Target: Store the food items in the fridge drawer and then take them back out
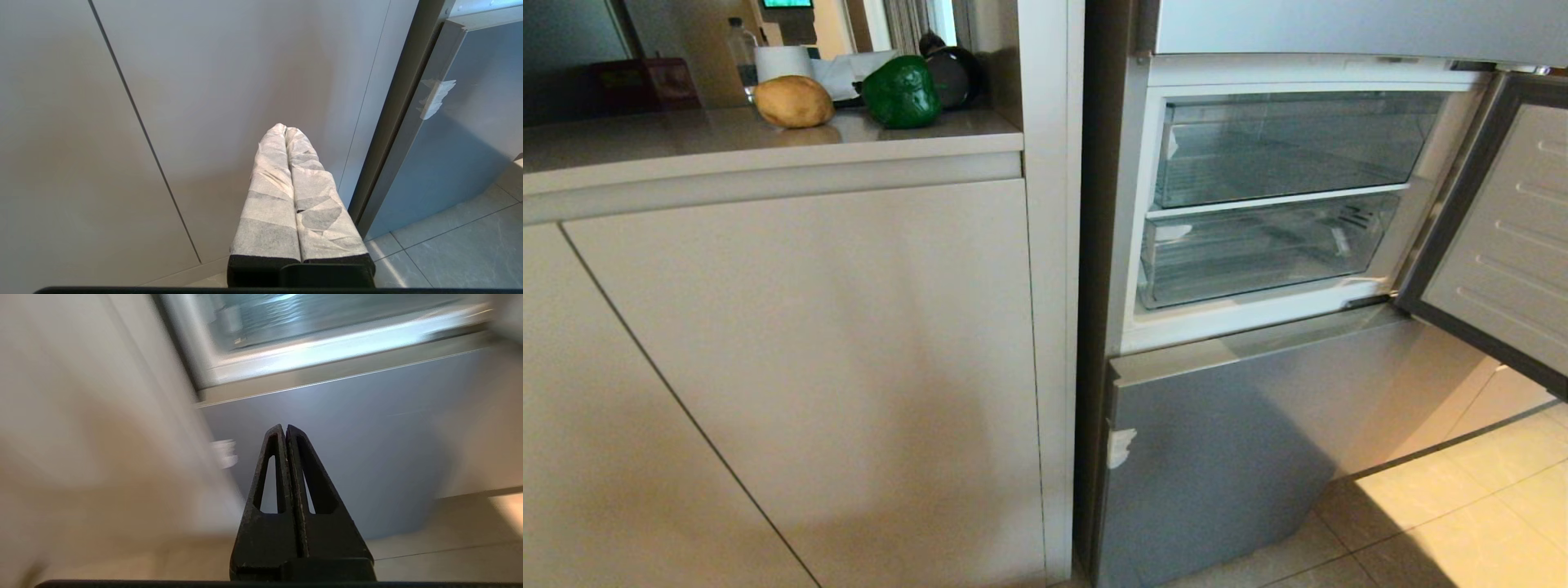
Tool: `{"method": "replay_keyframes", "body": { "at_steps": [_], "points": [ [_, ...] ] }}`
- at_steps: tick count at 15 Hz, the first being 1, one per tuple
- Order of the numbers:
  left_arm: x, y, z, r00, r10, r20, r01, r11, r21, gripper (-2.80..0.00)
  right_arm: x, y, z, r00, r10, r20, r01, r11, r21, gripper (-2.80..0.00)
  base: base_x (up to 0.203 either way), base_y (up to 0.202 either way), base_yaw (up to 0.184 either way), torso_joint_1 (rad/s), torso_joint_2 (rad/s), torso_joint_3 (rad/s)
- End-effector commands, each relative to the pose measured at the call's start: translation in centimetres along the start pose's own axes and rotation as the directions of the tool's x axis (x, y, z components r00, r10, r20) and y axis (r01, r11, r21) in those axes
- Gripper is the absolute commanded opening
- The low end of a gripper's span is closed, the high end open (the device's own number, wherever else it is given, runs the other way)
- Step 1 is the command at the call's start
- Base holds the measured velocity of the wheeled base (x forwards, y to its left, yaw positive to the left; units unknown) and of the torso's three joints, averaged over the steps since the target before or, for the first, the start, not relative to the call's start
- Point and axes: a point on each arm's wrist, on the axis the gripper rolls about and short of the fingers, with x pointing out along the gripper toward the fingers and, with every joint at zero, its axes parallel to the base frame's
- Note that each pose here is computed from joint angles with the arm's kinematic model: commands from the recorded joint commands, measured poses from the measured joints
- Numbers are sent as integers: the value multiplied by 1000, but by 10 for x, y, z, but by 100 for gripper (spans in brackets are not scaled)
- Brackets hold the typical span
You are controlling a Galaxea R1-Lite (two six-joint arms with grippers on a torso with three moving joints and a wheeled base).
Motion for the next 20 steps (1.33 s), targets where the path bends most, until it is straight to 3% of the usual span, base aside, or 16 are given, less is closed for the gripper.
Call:
{"method": "replay_keyframes", "body": {
  "at_steps": [1, 2, 3, 6, 9, 12, 15, 20],
  "points": [
    [0, 0, 0, 1000, 0, -1, 0, 1000, -1, -280, 48, -9, 1, 987, 13, -159, -6, 999, 45, -280, 0, 0, 0, 0, 0, 0],
    [0, 0, 0, 1000, 0, -1, 0, 1000, 1, -280, 66, -13, -2, 981, 21, -191, -12, 999, 50, -280, 0, 0, 0, 0, 0, 0],
    [0, 0, 0, 1000, 0, -1, 0, 1000, 0, -280, 85, -18, -7, 974, 24, -224, -13, 999, 47, 0, 0, 0, 0, 0, 0, 0],
    [0, 0, 0, 1000, 0, -1, 0, 1000, 1, -280, 148, -37, -29, 951, -1, -308, 7, 1000, 19, 0, 0, 0, 0, 0, 0, 0],
    [0, 0, 0, 1000, 0, -1, 0, 1000, 1, -280, 211, -57, -59, 954, -26, -299, 13, 999, -43, 0, 0, 0, 0, 0, 0, 0],
    [0, 0, 0, 1000, 0, -1, 0, 1000, 1, -280, 265, -72, -73, 985, -40, -169, 11, 986, -167, 0, 0, 0, 0, 0, 0, 0],
    [0, 0, 0, 1000, 0, -1, 0, 1000, 1, -280, 282, -72, -55, 999, -32, -41, 15, 931, -366, 0, 0, 0, 0, 0, 0, 0],
    [0, 0, 0, 1000, 0, -1, 0, 1000, 0, -280, 312, -75, -39, 998, -18, 65, 46, 890, -454, 0, 0, 0, 0, 0, 0, 0]
  ]
}}
